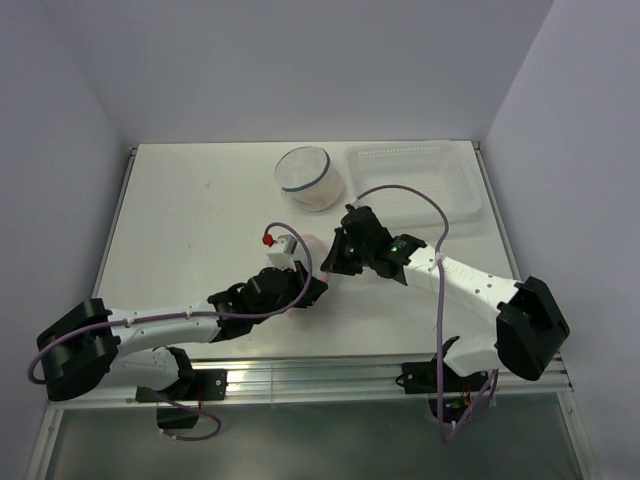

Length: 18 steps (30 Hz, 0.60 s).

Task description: Place the bra in the laundry bag and zip it closed

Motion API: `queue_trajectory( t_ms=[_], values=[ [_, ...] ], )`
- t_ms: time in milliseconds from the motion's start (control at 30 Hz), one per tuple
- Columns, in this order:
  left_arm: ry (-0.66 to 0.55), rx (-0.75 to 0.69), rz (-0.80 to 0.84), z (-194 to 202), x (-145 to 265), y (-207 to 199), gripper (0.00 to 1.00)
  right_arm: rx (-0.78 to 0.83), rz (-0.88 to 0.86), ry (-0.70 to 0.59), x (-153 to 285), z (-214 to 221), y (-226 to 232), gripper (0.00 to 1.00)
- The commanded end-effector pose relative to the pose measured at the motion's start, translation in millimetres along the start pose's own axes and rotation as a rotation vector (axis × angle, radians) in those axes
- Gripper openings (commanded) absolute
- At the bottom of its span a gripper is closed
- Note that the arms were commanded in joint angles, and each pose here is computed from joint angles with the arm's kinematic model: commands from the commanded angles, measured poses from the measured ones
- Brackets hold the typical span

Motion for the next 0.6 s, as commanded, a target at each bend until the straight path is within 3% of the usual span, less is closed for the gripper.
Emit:
queue_trajectory(
  t_ms=[0, 567],
  values=[
    [-0.024, 0.018, 0.019, 0, 19, 4, 0.0, 0.041, -0.028, -0.069, -3, -30, 16, 0.03],
    [-0.07, 0.135, -0.194, 26, 77, 73, 0.0, 0.189, 0.029, -0.046, -44, -100, 31, 0.0]
  ],
)
Point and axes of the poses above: each gripper's point midway between its finger pads, its own x axis back along the fingers, its own y axis along the line the jaws close on, z = x × y, the point moved 10 cm from there along x, back along the fingers, and after that the axes turned 13 degrees about -x, right-handed, at the moved point
